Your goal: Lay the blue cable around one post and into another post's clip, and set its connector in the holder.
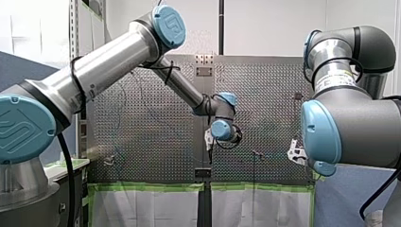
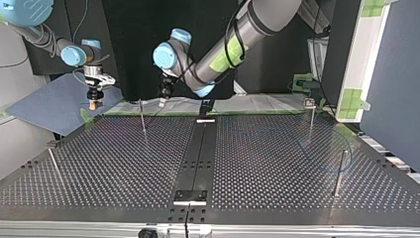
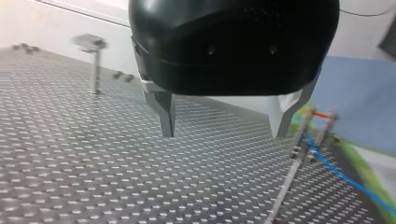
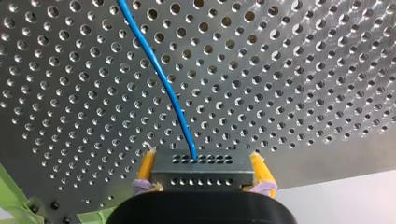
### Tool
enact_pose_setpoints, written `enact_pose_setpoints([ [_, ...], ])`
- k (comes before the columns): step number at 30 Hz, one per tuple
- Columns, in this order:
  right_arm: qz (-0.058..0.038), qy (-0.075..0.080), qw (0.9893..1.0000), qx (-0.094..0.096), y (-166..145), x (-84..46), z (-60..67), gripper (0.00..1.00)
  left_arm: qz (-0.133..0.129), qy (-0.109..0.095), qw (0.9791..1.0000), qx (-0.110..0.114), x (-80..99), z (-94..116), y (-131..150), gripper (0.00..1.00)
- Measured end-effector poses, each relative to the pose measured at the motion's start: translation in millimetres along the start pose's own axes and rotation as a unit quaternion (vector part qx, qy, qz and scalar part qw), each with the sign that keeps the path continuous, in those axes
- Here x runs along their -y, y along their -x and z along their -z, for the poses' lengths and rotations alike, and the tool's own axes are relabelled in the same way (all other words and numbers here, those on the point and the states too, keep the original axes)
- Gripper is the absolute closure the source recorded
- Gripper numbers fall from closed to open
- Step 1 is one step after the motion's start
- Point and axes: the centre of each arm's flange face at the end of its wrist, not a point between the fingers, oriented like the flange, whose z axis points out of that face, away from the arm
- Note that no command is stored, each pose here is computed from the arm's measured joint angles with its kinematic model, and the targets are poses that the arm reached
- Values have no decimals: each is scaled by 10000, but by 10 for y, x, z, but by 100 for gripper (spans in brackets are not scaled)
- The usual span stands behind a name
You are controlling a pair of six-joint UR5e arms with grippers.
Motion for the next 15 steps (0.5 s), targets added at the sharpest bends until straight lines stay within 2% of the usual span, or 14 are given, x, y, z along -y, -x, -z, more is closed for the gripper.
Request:
enact_pose_setpoints([
  [5, -2, -11, 10000, 9, 5, 16, 0, 100, 284, -27, 9994, 198, -29, 78, 166, 0],
  [10, -2, -33, 10000, 12, 9, 44, -6, 100, 558, 50, 9973, 471, -97, 175, 367, 0],
  [15, -5, -59, 10000, 27, 19, 81, -7, 100, 686, 148, 9951, 699, -170, 257, 528, 0],
])
